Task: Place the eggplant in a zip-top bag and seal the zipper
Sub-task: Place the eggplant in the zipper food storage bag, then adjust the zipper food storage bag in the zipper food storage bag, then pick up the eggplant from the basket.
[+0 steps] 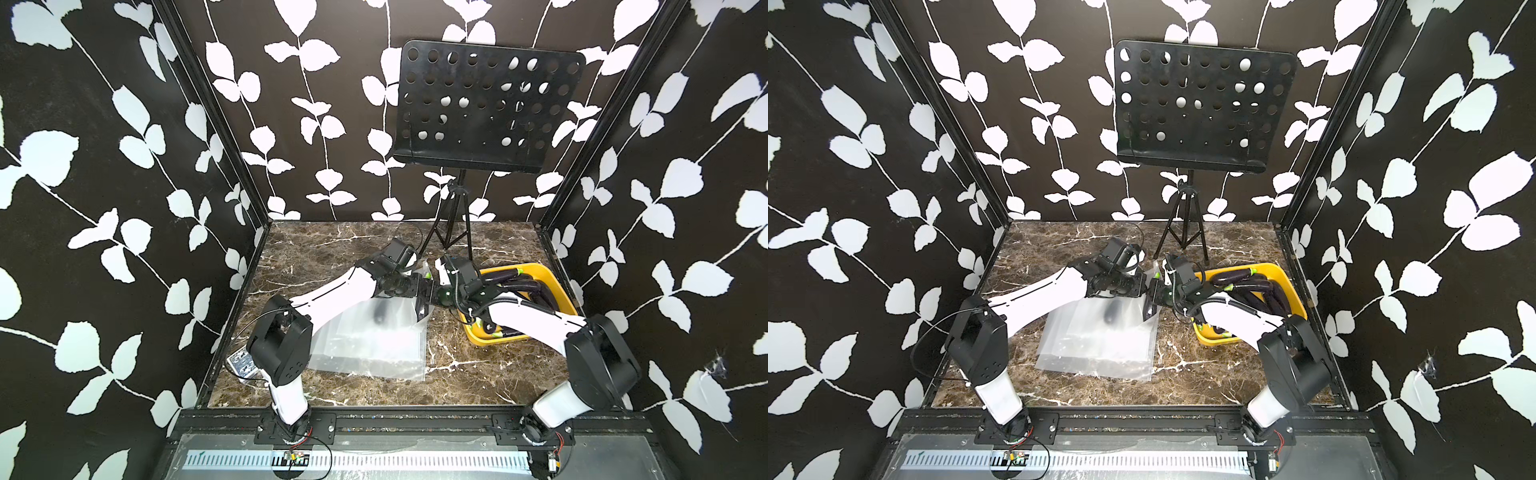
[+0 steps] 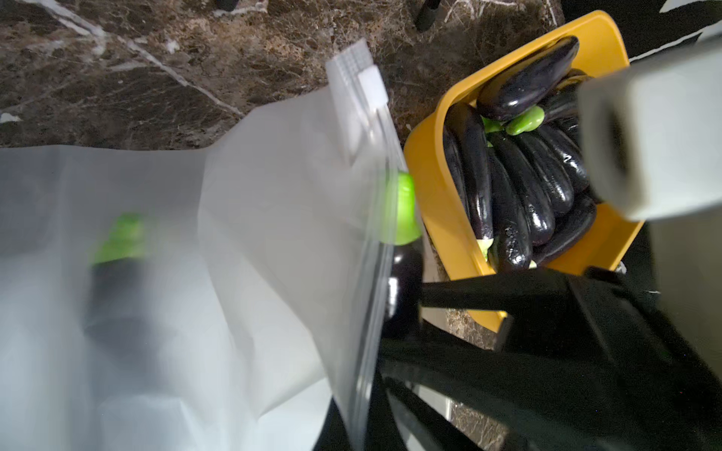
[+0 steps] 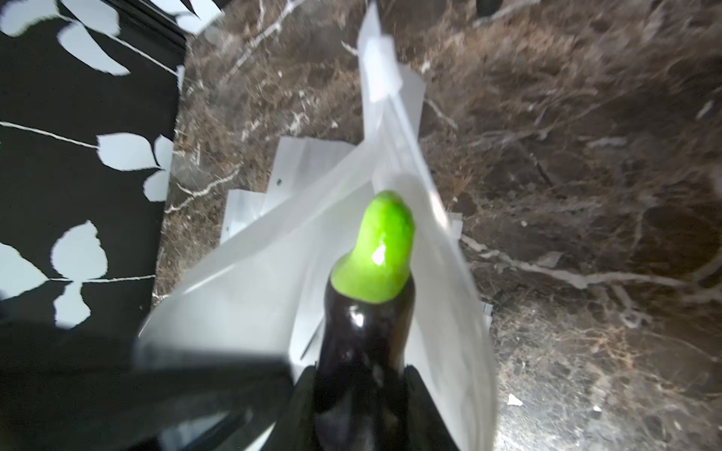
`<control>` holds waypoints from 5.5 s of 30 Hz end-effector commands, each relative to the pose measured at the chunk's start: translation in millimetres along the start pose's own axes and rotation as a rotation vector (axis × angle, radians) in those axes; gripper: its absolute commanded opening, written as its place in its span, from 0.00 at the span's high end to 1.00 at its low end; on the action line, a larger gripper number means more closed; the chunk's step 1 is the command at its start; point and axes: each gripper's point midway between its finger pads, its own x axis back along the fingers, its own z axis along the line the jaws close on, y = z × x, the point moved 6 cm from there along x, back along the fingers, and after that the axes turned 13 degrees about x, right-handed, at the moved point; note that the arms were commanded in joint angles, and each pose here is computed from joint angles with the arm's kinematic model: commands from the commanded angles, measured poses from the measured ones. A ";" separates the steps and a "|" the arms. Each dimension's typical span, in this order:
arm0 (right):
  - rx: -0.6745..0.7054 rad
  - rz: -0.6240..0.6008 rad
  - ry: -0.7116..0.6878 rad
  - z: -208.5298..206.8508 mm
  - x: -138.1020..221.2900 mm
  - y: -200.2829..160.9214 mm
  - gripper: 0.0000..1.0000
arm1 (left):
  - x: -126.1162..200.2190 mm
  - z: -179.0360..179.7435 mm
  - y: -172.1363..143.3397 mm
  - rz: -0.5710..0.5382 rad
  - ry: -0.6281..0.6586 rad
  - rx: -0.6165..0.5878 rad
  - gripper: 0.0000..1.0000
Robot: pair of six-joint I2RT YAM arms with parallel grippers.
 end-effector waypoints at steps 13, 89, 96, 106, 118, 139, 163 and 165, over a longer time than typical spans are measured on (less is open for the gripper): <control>0.048 -0.070 0.031 19.6 57.9 28.5 0.45 | 13.2 4.2 -6.5 -0.017 0.010 -0.025 1.00; 0.129 -0.186 0.418 137.1 67.7 111.5 1.00 | 205.3 -50.5 14.0 -0.422 -0.046 -0.213 1.00; -0.005 -0.117 0.262 67.7 36.9 77.7 1.00 | 137.1 -39.9 14.9 -0.225 0.031 -0.186 1.00; -0.012 0.001 -0.064 -20.2 47.4 19.0 1.00 | 27.1 -20.3 0.2 -0.002 0.008 -0.112 1.00; 0.071 -0.092 -0.146 -18.2 110.0 37.9 0.58 | 13.3 -13.9 -4.9 0.021 0.011 -0.097 1.00; -0.028 0.173 -0.387 -141.3 21.7 -5.8 0.61 | 19.7 -12.9 -8.2 0.001 -0.006 -0.097 1.00; 0.026 0.023 -0.413 -105.4 70.3 21.3 0.84 | 18.9 -9.2 -9.7 -0.009 0.001 -0.094 1.00; 0.041 0.016 -0.413 -99.8 80.8 23.8 0.84 | 17.1 -9.4 -9.7 -0.007 -0.002 -0.089 1.00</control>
